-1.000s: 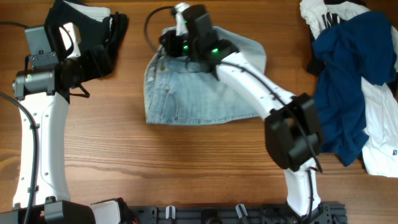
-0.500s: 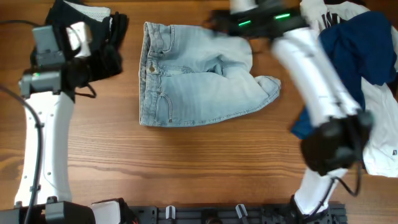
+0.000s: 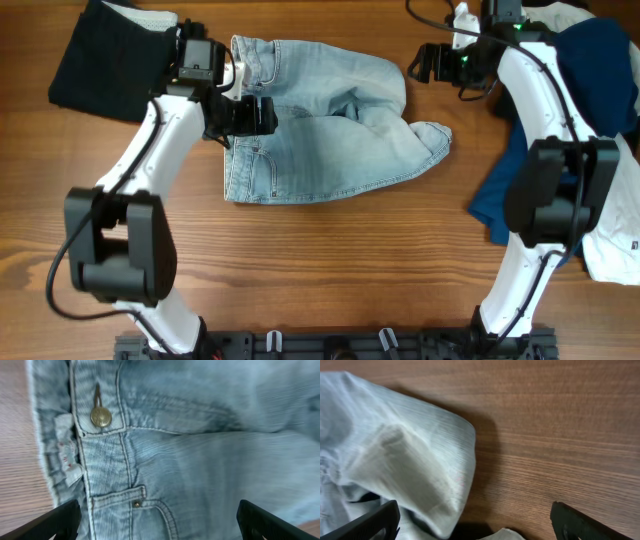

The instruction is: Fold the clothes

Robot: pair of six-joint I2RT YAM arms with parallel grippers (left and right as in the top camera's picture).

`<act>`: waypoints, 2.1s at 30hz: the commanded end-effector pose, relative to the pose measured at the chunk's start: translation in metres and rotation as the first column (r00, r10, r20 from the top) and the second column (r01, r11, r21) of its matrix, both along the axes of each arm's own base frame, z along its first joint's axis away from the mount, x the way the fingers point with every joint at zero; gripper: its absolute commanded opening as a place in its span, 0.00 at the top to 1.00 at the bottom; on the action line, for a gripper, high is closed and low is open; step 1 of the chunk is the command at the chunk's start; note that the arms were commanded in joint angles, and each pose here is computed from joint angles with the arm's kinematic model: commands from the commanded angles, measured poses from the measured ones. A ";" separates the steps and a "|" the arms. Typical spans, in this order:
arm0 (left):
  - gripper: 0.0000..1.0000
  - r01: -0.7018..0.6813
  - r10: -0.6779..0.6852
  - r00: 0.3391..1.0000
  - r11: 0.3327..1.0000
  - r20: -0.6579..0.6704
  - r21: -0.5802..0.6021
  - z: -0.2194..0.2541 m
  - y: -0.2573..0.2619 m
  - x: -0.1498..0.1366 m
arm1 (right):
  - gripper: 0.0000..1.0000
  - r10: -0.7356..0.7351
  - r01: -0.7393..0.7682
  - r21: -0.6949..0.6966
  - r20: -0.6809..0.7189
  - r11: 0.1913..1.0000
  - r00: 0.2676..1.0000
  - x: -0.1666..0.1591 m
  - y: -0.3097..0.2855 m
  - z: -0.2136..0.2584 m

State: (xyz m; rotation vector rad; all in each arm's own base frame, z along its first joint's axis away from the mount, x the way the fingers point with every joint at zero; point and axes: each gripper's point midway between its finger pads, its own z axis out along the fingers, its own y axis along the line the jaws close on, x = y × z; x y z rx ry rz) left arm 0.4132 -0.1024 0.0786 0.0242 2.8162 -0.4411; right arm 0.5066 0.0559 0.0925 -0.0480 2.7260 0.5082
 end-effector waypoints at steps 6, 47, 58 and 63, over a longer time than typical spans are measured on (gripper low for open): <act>0.00 0.007 -0.006 0.996 1.000 -0.094 0.010 -0.031 0.001 -0.006 | 0.11 0.141 -0.128 0.184 -0.059 0.975 0.988 -0.005 0.046 -0.048; 0.06 -0.043 0.050 0.990 0.997 -0.130 0.060 -0.064 0.010 -0.018 | 0.12 -0.079 0.126 -0.266 0.181 0.956 0.980 0.022 0.007 0.073; 0.00 0.305 -0.308 0.951 0.944 -0.004 -0.123 -0.061 -0.049 -0.021 | 0.08 -0.023 0.047 -0.177 0.138 0.983 0.990 0.014 0.022 0.071; 0.14 0.348 -0.362 0.924 0.930 -0.125 -0.118 -0.092 -0.049 -0.050 | 0.02 -0.029 0.050 -0.171 0.127 0.984 0.992 0.011 0.022 0.069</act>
